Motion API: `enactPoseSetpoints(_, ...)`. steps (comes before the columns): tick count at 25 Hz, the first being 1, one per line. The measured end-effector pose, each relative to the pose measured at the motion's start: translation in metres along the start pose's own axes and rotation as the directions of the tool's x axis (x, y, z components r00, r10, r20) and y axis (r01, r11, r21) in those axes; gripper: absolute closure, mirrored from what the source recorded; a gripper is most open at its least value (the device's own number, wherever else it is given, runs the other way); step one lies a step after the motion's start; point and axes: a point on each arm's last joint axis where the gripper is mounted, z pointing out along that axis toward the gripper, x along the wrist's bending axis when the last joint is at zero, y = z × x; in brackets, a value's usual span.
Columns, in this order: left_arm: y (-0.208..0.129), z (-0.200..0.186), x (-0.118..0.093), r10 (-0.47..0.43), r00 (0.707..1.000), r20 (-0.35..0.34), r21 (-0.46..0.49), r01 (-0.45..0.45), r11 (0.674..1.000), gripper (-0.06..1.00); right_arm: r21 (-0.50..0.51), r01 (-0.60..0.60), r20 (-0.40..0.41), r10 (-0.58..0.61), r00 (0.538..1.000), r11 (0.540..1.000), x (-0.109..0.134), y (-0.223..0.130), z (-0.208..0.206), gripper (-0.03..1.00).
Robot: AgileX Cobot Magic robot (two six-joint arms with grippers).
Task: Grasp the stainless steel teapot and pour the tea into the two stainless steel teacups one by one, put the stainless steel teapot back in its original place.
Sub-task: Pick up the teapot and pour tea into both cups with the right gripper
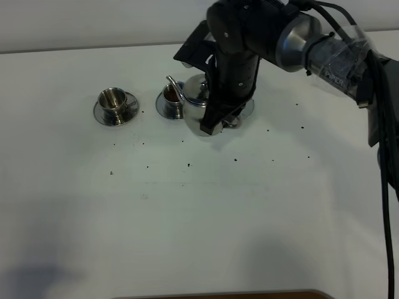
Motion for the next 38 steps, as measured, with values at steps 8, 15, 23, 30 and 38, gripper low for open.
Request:
enactPoseSetpoints(8, 0.000, 0.000, 0.000, 0.000, 1.000, 0.000, 0.000, 0.000, 1.000, 0.56, -0.142, 0.091, 0.099, -0.078, 0.992, 0.986, 0.020, 0.031, -0.037, 0.78)
enactPoseSetpoints(15, 0.000, 0.000, 0.000, 0.000, 1.000, 0.000, 0.000, 0.000, 1.000, 0.56, -0.183, 0.144, 0.158, -0.115, 0.981, 0.973, 0.027, 0.053, -0.040, 0.78)
enactPoseSetpoints(23, 0.000, 0.000, 0.000, -0.001, 1.000, 0.000, 0.000, 0.001, 1.000, 0.56, -0.188, 0.296, 0.241, -0.248, 0.938, 0.936, 0.045, 0.084, -0.015, 0.78)
enactPoseSetpoints(30, 0.000, 0.000, 0.000, -0.001, 1.000, 0.000, 0.000, 0.001, 1.000, 0.56, -0.052, 0.437, 0.393, -0.384, 0.835, 0.898, 0.047, 0.088, 0.001, 0.78)
enactPoseSetpoints(38, 0.000, 0.000, 0.000, -0.001, 1.000, 0.000, 0.000, 0.001, 1.000, 0.56, 0.068, 0.547, 0.503, -0.502, 0.703, 0.835, 0.048, 0.092, 0.013, 0.78)
